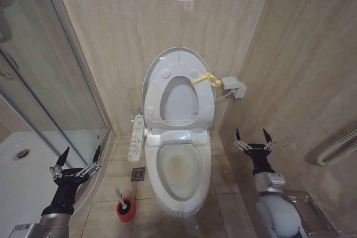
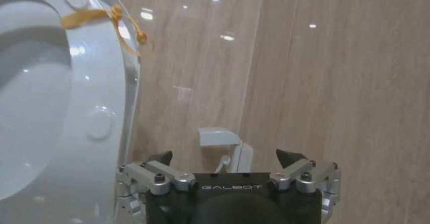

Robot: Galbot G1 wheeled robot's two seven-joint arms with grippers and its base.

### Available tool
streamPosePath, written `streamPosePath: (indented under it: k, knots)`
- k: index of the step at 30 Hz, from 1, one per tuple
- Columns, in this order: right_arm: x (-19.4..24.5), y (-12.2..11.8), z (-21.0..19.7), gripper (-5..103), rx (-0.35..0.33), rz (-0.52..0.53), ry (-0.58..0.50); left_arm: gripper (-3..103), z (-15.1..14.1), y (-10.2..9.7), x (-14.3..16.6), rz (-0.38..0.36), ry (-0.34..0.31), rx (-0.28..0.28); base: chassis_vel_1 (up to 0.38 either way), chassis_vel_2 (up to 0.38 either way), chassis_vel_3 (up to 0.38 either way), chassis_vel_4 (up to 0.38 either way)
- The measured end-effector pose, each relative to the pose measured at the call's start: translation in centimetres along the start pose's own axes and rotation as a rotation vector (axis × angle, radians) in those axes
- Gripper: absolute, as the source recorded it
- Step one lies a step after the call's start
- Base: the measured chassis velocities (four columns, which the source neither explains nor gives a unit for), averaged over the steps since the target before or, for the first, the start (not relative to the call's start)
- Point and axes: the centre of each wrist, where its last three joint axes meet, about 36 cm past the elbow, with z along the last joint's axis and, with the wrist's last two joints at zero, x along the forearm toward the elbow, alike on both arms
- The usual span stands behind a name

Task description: Open the toilet lid, clean the toilet bowl with a toilet brush, close the toilet lid, and flush.

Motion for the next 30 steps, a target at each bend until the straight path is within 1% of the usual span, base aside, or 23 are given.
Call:
streamPosePath:
  k: [2,3,5,6,8,9,10,14,15,18,19,20,23,24,27,28,30]
  knots:
    - [-1.6,0.3,0.0,100,0.001,0.018,-0.011,100,0.0,0.0,0.0,0.0,0.0,0.0,0.0,0.0,0.0,0.0]
    - [-1.6,0.3,0.0,100,0.001,0.018,-0.011,100,0.0,0.0,0.0,0.0,0.0,0.0,0.0,0.0,0.0,0.0]
    - [-3.9,0.7,0.1,100,0.008,0.019,-0.023,100,0.0,0.0,0.0,0.0,0.0,0.0,0.0,0.0,0.0,0.0]
    - [-3.9,0.7,0.1,100,0.008,0.019,-0.023,100,0.0,0.0,0.0,0.0,0.0,0.0,0.0,0.0,0.0,0.0]
    - [-6.1,0.9,0.2,100,0.008,0.017,-0.038,100,0.0,0.0,0.0,0.0,0.0,0.0,0.0,0.0,0.0,0.0]
    - [-7.2,0.8,0.3,100,0.008,0.015,-0.043,100,0.0,0.0,0.0,0.0,0.0,0.0,0.0,0.0,0.0,0.0]
    - [-7.2,0.8,0.3,100,0.008,0.015,-0.043,100,0.0,0.0,0.0,0.0,0.0,0.0,0.0,0.0,0.0,0.0]
    - [-11.7,0.7,0.5,100,0.01,0.023,-0.061,100,0.0,0.0,0.0,0.0,0.0,0.0,0.0,0.0,0.0,0.0]
    - [-11.7,0.7,0.5,100,0.01,0.023,-0.061,100,0.0,0.0,0.0,0.0,0.0,0.0,0.0,0.0,0.0,0.0]
    - [-14.6,0.3,0.8,100,0.02,0.023,-0.07,100,0.0,0.0,0.0,0.0,0.0,0.0,0.0,0.0,0.0,0.0]
    - [-14.6,0.3,0.8,100,0.02,0.023,-0.07,100,0.0,0.0,0.0,0.0,0.0,0.0,0.0,0.0,0.0,0.0]
    - [-15.7,0.3,0.9,100,0.017,0.023,-0.076,100,0.0,0.0,0.0,0.0,0.0,0.0,0.0,0.0,0.0,0.0]
    - [-18.3,0.8,0.5,100,0.005,0.021,-0.092,100,0.0,0.0,0.0,0.0,0.0,0.0,0.0,0.0,0.0,0.0]
    - [-18.3,0.8,0.5,100,0.005,0.021,-0.092,100,0.0,0.0,0.0,0.0,0.0,0.0,0.0,0.0,0.0,0.0]
    - [-21.1,2.0,-0.4,100,-0.008,0.02,-0.113,100,0.0,0.0,0.0,0.0,0.0,0.0,0.0,0.0,0.0,0.0]
    - [-21.1,2.0,-0.4,100,-0.008,0.02,-0.113,100,0.0,0.0,0.0,0.0,0.0,0.0,0.0,0.0,0.0,0.0]
    - [-22.9,2.7,-0.9,100,-0.009,0.014,-0.123,100,0.0,0.0,0.0,0.0,0.0,0.0,0.0,0.0,0.0,0.0]
